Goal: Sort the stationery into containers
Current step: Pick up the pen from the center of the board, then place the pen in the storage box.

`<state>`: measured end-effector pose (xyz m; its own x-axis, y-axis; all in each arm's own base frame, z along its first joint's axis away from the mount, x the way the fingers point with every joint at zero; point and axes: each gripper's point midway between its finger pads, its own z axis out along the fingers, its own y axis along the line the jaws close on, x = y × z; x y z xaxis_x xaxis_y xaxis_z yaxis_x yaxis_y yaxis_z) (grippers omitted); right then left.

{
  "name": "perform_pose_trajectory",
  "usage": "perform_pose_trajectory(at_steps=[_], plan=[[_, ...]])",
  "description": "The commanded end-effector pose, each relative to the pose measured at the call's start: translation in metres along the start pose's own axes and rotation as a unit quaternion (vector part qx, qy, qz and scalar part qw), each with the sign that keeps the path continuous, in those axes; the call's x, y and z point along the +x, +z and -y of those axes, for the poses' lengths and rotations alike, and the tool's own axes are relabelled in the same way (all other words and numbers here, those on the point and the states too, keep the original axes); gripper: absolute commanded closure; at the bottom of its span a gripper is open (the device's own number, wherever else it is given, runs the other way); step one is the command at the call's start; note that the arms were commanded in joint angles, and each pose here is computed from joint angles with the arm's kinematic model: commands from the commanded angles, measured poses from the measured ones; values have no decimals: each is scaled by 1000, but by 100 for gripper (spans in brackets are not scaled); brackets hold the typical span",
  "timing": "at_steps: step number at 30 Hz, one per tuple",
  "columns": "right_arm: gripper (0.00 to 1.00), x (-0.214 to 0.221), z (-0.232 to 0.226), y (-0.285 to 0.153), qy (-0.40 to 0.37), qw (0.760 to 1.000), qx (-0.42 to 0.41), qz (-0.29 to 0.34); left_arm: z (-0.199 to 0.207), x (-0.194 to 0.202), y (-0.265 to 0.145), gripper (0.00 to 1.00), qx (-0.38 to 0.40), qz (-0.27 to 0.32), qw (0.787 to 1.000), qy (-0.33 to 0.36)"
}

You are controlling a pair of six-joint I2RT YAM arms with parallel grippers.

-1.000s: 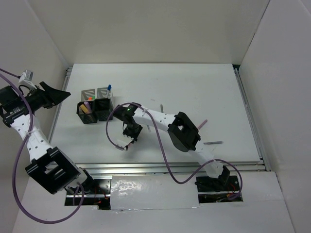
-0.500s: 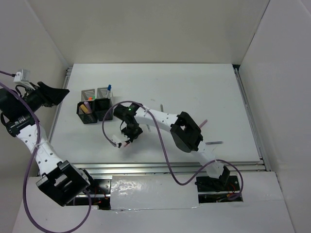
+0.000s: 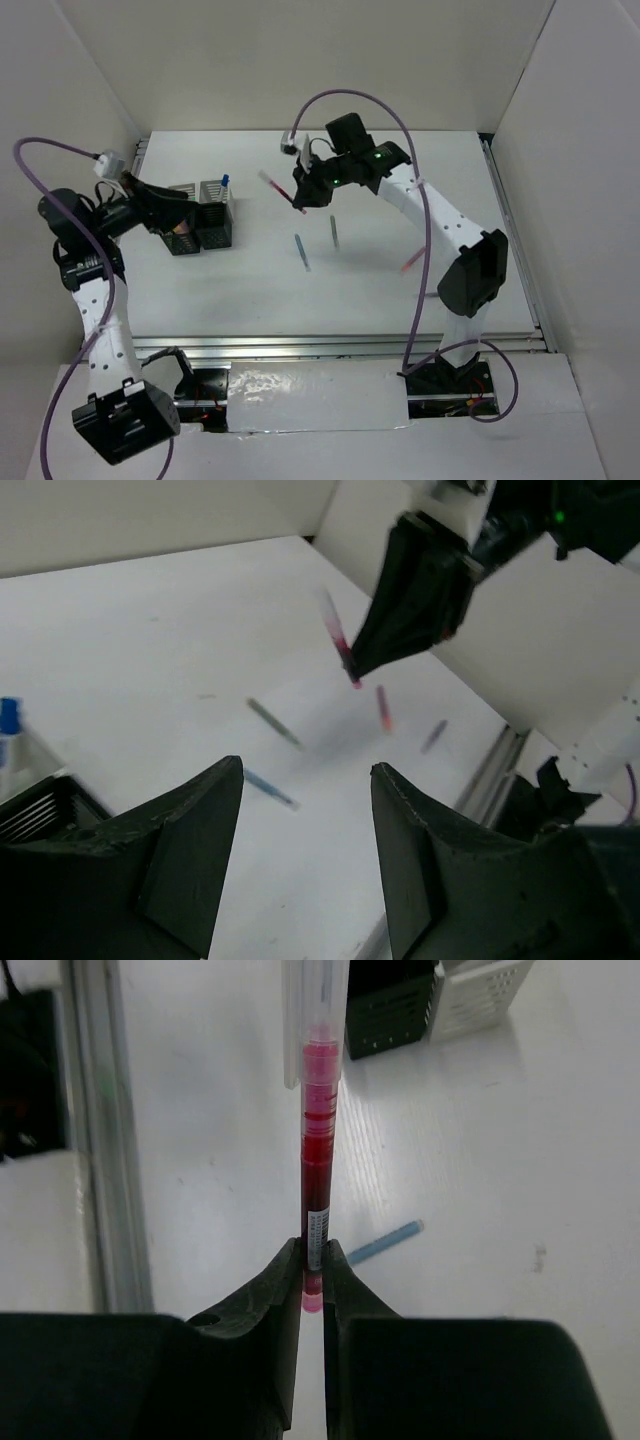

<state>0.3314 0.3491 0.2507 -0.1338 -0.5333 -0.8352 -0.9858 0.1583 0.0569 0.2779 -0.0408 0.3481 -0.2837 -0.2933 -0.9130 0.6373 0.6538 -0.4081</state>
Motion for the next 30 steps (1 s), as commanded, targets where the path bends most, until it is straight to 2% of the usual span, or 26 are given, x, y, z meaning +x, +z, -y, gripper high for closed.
perform_pose_trajectory(at_steps=[1,6,7,11,12,23,30], plan=[[100,-45,-26,-12,103,990,-35,85,34,9,27,34,59,-6,998,14],[100,-56,-38,-28,130,985,-38,111,73,12,79,33,84,7,996,20],[100,-54,-41,-28,132,984,-40,109,67,12,87,33,78,7,997,10],[100,-56,-54,-33,126,984,-50,112,98,10,118,33,126,1,992,-17],[100,-56,-55,-33,124,985,-47,112,92,12,126,34,115,-1,993,-27],[100,-59,-59,-43,135,982,-43,128,67,6,139,38,56,19,997,-56],[100,-57,-66,-32,133,983,-57,117,79,-2,146,39,93,24,994,-55]])
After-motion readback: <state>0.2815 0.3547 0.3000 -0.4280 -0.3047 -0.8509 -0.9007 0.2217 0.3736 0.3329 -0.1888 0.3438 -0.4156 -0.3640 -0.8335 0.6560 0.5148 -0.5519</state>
